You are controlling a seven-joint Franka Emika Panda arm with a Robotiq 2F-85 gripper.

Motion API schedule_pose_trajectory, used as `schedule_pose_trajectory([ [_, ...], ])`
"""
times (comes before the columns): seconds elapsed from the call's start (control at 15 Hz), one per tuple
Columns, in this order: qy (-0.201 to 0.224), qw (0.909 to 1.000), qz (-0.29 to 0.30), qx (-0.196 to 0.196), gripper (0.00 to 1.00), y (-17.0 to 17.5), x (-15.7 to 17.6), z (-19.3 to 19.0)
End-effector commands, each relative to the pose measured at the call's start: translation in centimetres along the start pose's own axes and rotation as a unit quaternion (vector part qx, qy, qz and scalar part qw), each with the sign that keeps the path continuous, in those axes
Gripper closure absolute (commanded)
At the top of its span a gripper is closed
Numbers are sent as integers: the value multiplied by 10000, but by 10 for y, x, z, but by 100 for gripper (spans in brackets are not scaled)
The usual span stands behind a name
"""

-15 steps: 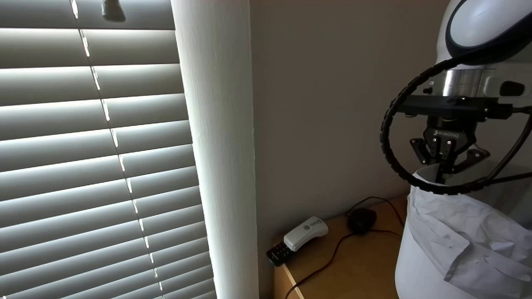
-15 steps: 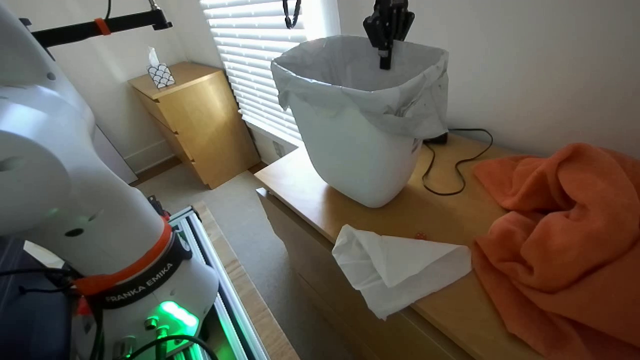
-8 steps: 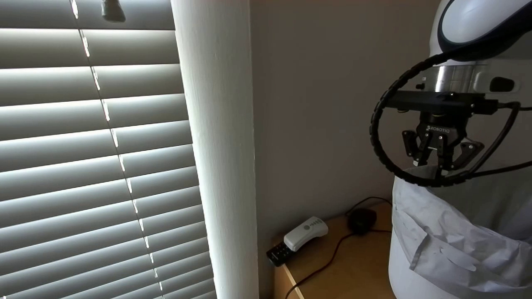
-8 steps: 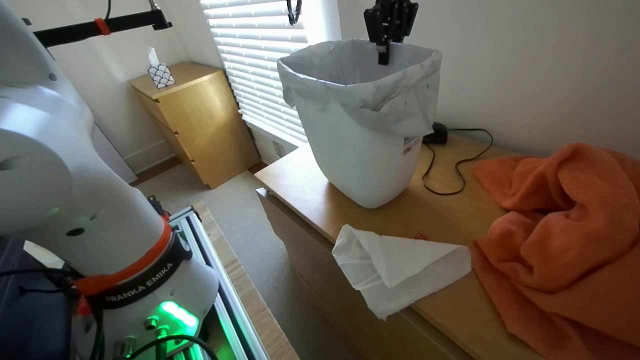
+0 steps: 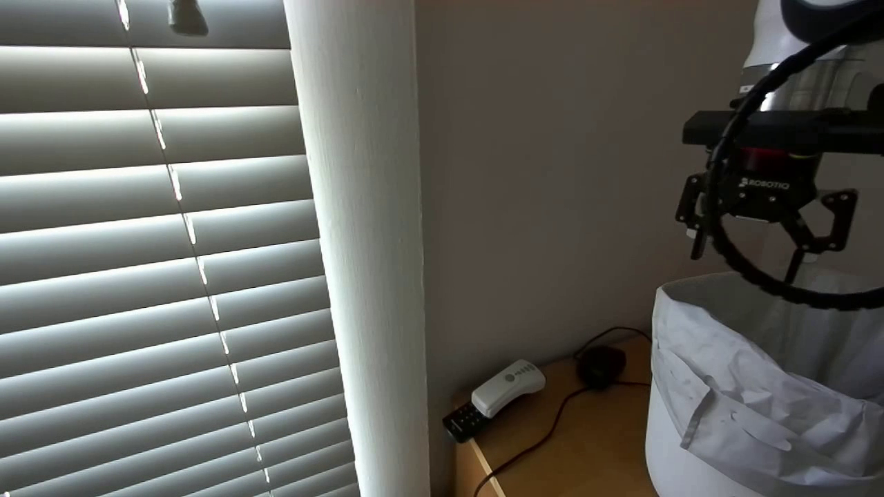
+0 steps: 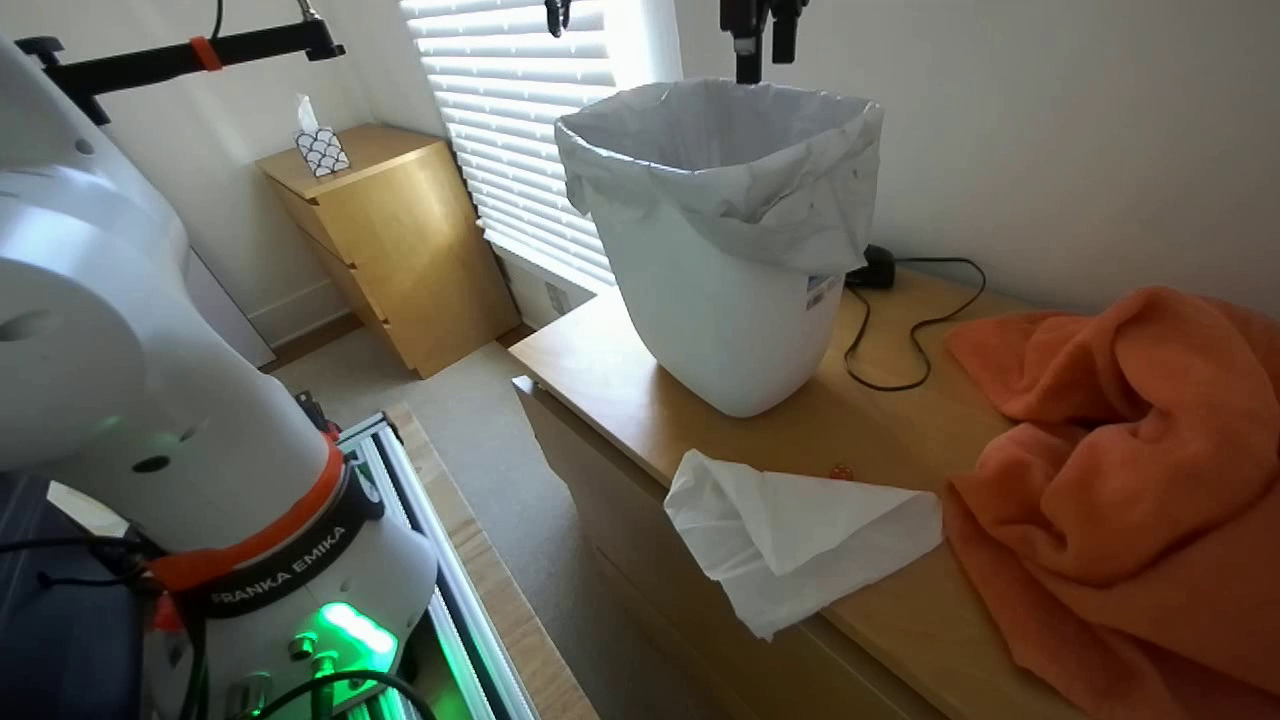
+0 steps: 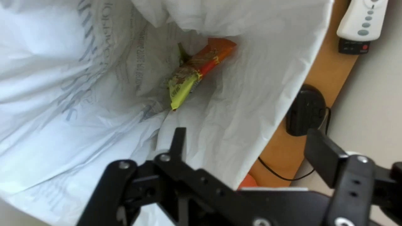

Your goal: Turn the white bucket in a clockwise direction

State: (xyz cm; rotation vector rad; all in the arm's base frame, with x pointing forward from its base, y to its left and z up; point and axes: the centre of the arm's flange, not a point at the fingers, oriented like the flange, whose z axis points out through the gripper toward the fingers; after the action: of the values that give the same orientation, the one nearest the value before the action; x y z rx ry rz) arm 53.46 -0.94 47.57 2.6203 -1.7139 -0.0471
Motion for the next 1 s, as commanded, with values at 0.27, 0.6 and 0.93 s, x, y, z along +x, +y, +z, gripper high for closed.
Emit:
schedule_pose_trajectory([
  [0.27,-44,9766,-2062,-616,1,89,-18,-32],
  [0.6,115,9371,-3373,-884,0,114,-22,-42],
  [0.93,169,9129,-4058,-406,0,119,-28,-50],
])
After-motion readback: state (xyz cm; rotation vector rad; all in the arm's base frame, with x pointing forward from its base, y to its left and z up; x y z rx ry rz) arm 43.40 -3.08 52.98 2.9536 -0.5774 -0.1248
